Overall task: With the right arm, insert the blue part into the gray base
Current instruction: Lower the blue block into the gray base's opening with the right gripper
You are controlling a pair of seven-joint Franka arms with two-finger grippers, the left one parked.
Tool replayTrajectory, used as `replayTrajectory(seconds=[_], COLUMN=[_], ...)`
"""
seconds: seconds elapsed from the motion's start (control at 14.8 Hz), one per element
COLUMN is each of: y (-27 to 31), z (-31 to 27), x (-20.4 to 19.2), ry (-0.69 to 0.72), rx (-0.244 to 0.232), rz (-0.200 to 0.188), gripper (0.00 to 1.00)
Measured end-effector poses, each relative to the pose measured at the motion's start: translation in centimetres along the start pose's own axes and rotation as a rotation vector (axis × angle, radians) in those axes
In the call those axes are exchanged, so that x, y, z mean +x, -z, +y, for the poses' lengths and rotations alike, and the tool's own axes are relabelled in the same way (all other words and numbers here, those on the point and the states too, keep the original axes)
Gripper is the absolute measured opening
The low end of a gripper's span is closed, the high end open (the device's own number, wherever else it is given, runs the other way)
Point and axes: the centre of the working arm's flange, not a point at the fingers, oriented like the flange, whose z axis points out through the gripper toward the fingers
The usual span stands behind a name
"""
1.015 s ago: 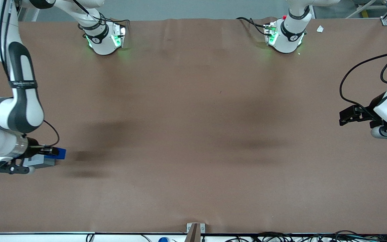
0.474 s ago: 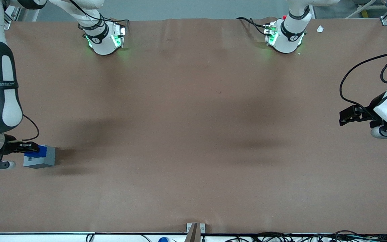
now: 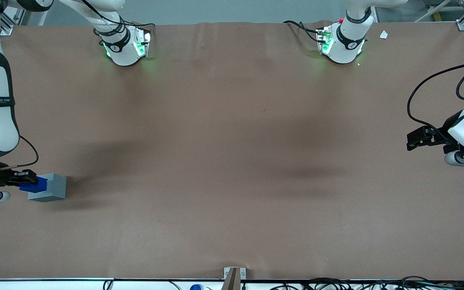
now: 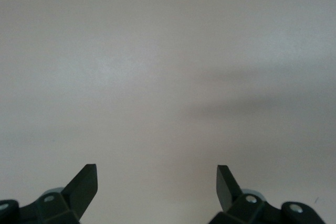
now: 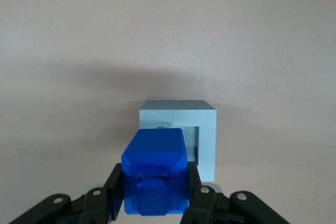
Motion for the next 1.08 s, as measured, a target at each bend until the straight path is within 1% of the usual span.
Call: replayTrajectory(seconds=[0.2,0.34,0.61,0.81,1.08], y=[-0.6,-1.4,-2.1,-2.1,-2.9], z=[0.9,1.2,1.5,1.4,1.3], x=[-0.2,-0.3,-0.5,-0.6,-0.8], ry=[-0.002,-0.011,-0.085,-0.096,-0.098], rx=[-0.005,-0.001,0.003,0.005,0.011], rz=[0.008,0.000,-0.010,-0.013,-0.026], gripper=[0.51,0.51,0.51,0.51,0.51])
